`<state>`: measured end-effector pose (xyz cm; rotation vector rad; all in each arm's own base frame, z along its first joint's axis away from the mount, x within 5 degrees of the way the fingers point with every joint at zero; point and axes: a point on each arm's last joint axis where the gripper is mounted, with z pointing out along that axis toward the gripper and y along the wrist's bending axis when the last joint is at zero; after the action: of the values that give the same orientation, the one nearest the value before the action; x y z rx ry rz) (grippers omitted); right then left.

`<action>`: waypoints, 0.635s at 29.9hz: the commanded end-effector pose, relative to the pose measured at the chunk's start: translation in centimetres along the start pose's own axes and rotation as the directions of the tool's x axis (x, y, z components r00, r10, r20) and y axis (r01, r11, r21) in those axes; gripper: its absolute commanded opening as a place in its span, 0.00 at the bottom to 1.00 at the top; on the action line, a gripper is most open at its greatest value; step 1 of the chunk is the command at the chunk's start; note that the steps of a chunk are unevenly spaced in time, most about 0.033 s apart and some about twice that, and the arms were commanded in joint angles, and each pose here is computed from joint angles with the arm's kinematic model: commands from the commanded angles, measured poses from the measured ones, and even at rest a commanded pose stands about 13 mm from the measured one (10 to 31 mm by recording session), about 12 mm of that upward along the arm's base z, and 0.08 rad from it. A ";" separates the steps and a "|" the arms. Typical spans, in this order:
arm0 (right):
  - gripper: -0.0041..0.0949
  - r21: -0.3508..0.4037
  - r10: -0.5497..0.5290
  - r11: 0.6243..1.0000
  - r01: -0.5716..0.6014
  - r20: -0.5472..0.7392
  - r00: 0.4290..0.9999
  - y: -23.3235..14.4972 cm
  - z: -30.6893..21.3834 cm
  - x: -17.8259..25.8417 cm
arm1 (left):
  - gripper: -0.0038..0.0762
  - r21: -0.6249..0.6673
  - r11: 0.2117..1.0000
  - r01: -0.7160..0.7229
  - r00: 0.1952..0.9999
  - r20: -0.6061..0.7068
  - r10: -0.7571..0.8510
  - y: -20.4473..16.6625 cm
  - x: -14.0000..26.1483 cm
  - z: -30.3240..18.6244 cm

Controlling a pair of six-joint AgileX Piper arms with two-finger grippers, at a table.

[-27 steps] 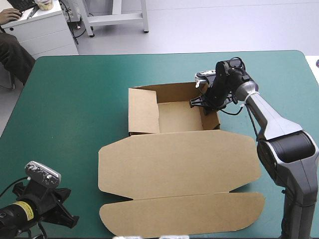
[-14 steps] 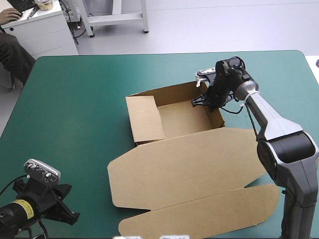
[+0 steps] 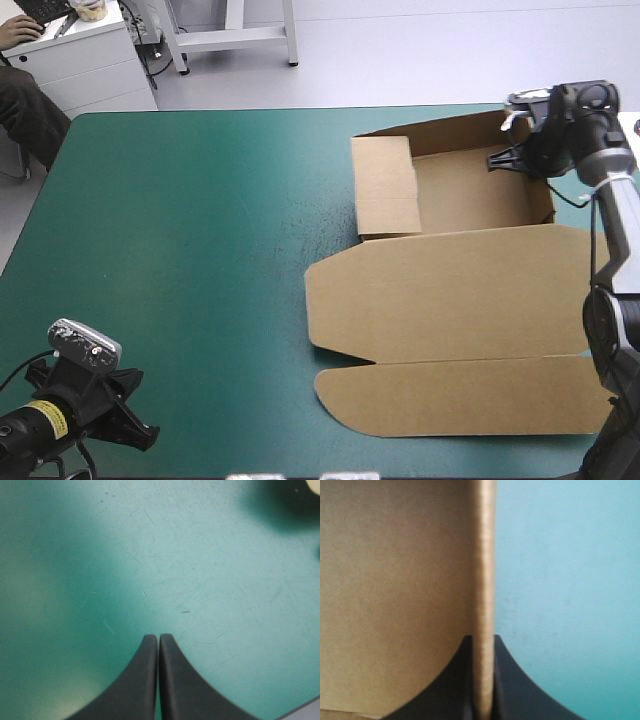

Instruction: Fold the box

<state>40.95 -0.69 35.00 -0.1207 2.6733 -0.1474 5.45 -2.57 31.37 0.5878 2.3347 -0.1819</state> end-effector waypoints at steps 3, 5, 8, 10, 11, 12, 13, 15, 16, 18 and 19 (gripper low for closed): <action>0.02 0.094 0.145 0.984 -0.155 0.100 0.984 -7.3 -3.8 1.1 | 0.04 -0.005 1.000 0.008 0.997 0.075 -0.007 0.1 -1.0 -0.5; 0.02 0.100 0.205 0.971 -0.215 0.098 0.974 -9.3 -3.8 1.8 | 0.04 -0.005 1.000 0.008 0.997 0.078 -0.007 0.1 -1.0 -0.5; 0.02 0.083 0.279 0.954 -0.289 0.109 0.954 -11.6 -3.8 2.6 | 0.04 -0.004 1.000 0.007 0.996 0.085 -0.007 0.1 -1.1 -0.5; 0.02 0.095 0.309 0.943 -0.320 0.112 0.944 -12.8 -3.8 3.1 | 0.04 -0.004 1.000 0.007 0.996 0.092 -0.007 0.1 -1.1 -0.5; 0.02 0.101 0.320 0.938 -0.331 0.111 0.941 -13.4 -3.8 3.3 | 0.04 -0.004 1.000 0.007 0.995 0.097 -0.007 0.1 -1.2 -0.5; 0.02 0.106 0.330 0.934 -0.341 0.109 0.938 -13.8 -3.7 3.5 | 0.04 -0.003 1.000 0.007 0.995 0.100 -0.007 0.1 -1.2 -0.5; 0.02 0.111 0.332 0.933 -0.343 0.106 0.937 -14.1 -3.6 3.6 | 0.04 -0.003 1.000 0.007 0.995 0.100 -0.007 0.1 -1.2 -0.5; 0.03 0.120 0.330 0.933 -0.340 0.097 0.939 -14.8 -3.4 4.0 | 0.04 -0.003 1.000 0.007 0.995 0.100 -0.007 0.1 -1.2 -0.5; 0.04 0.124 0.330 0.932 -0.340 0.096 0.939 -15.1 -3.4 4.1 | 0.04 -0.003 1.000 0.007 0.995 0.100 -0.007 0.1 -1.2 -0.5; 0.09 0.127 0.345 0.927 -0.354 0.090 0.934 -15.7 -3.3 4.4 | 0.04 -0.004 1.000 0.006 0.995 0.100 -0.005 0.1 -1.2 -0.5; 0.12 0.120 0.353 0.924 -0.362 0.087 0.931 -15.8 -3.2 4.5 | 0.04 -0.004 1.000 0.006 0.995 0.100 -0.005 0.1 -1.2 -0.5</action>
<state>37.56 -16.33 34.84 0.3978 2.6710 -0.1900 5.59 -2.63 31.51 0.5837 2.3124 -0.1852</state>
